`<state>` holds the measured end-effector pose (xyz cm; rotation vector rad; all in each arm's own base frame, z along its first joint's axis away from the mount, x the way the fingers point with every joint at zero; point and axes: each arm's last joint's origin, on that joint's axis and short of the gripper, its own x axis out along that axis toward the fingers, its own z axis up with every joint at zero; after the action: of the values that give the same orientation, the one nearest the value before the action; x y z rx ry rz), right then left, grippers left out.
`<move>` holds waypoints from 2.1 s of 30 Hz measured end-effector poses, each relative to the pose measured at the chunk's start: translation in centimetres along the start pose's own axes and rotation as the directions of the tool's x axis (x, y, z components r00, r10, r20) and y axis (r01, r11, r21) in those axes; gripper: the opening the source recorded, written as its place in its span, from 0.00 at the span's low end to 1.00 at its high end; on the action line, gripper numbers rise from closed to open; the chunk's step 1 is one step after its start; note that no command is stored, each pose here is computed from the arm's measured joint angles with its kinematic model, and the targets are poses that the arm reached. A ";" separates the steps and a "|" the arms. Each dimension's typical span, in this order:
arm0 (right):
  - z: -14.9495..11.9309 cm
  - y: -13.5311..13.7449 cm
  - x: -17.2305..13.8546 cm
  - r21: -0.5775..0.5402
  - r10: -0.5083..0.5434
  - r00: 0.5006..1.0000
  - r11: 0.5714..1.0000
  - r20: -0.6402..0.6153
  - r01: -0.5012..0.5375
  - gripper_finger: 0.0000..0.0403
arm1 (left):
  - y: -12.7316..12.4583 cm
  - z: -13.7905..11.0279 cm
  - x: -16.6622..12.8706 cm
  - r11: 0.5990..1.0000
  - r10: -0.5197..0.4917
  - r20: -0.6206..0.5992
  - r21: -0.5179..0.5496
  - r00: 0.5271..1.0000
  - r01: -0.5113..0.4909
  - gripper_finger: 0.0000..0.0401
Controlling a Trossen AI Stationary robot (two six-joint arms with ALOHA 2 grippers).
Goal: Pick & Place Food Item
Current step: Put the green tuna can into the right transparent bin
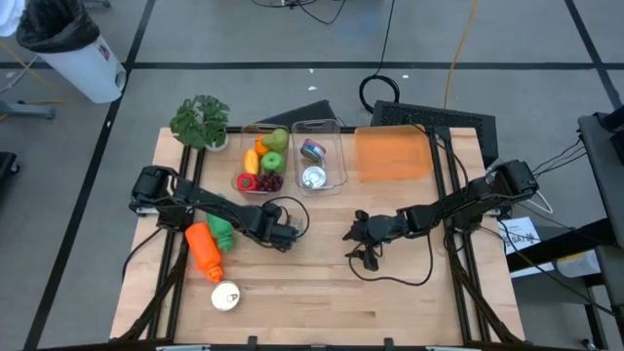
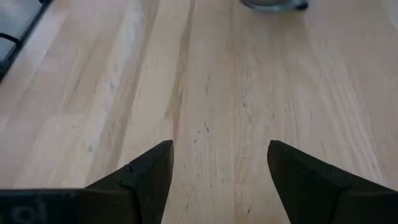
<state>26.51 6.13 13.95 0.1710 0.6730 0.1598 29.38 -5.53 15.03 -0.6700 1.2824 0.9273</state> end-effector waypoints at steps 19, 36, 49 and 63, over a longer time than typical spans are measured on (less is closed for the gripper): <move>0.8 -5.1 6.4 -0.070 -0.112 0.989 0.990 0.098 0.119 0.61 | 0.3 0.2 1.0 1.000 -0.026 0.035 0.004 0.999 0.026 0.90; 0.6 -3.2 8.1 -0.130 -0.074 0.993 0.988 0.092 0.085 0.66 | -3.0 0.2 0.2 0.924 -0.332 0.151 0.250 0.931 0.289 0.90; 2.0 -2.5 9.6 -0.110 -0.052 0.988 0.992 0.147 0.069 0.91 | -3.2 0.7 0.7 0.919 -0.346 0.133 0.247 0.929 0.307 0.90; 3.1 -2.3 11.1 -0.151 0.015 0.988 0.989 0.156 0.009 0.93 | -3.0 0.6 1.3 0.914 -0.313 0.098 0.301 0.945 0.272 0.90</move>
<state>37.25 5.76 9.14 0.0381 0.5015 0.1971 32.27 -6.25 13.67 -0.5392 1.1201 0.5207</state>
